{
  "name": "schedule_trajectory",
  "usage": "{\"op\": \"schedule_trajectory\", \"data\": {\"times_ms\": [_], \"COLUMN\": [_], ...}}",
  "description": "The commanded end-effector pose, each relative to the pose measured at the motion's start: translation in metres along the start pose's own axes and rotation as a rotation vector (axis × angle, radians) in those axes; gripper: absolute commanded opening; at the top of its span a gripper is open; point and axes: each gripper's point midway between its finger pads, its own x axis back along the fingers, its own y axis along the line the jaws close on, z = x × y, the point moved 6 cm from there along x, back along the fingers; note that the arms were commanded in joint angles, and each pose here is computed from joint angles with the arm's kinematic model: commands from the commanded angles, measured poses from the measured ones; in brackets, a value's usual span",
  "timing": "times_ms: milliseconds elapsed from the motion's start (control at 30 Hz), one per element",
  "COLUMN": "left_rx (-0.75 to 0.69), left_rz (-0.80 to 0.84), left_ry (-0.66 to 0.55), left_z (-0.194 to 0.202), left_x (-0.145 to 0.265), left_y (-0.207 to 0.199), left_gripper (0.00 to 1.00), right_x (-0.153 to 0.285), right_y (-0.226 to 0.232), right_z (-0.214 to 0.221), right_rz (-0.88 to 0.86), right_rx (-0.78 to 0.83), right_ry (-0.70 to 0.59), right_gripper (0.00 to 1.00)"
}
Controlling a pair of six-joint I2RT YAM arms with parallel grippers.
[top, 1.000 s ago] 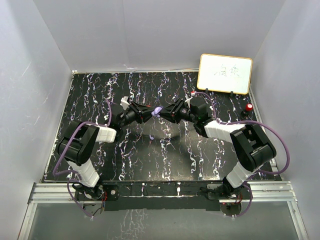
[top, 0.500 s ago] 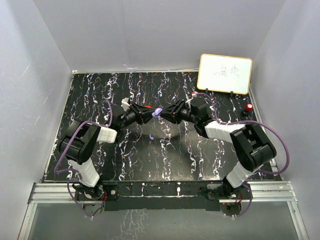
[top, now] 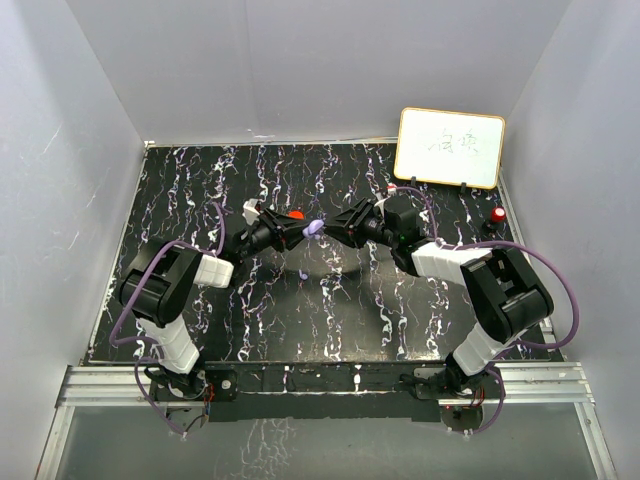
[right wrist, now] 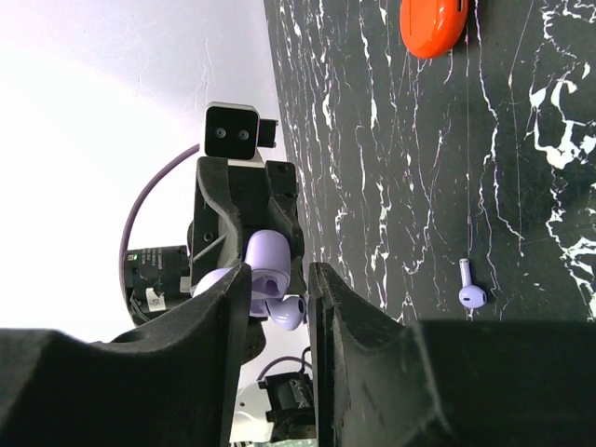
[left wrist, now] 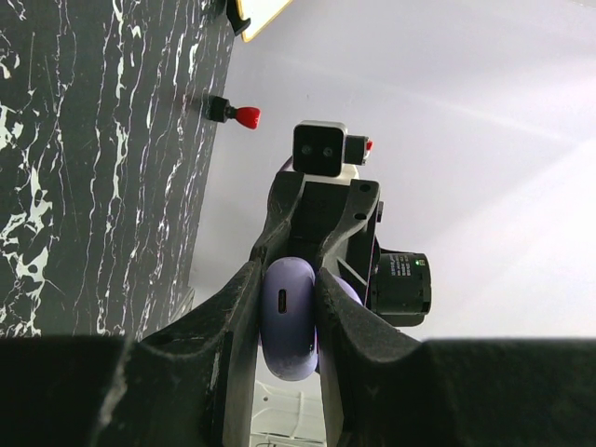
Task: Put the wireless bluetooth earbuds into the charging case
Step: Place the earbud in the charging case.
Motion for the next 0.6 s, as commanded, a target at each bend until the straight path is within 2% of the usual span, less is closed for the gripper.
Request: {"op": "schedule_trajectory", "data": {"times_ms": [0, 233, 400, 567], "left_rx": [-0.015, -0.01, 0.007, 0.02], "left_rz": [-0.011, -0.005, 0.013, 0.016], "left_ry": [0.038, 0.023, 0.011, -0.012], "left_z": [0.005, 0.0, -0.002, -0.006], "left_x": [0.007, 0.01, 0.014, 0.016], "left_y": [0.0, -0.003, -0.01, -0.011], "left_gripper": [0.0, 0.0, 0.0, 0.0], "right_x": [0.01, 0.018, 0.024, 0.035], "right_y": [0.036, 0.032, 0.032, 0.027], "right_z": [-0.008, -0.009, -0.012, -0.014], "right_rz": [-0.135, -0.1, -0.019, 0.029], "right_rx": [0.099, 0.159, 0.285, 0.339], "right_ry": [-0.055, -0.066, -0.079, -0.126], "right_gripper": [0.31, 0.33, 0.37, 0.37]}}
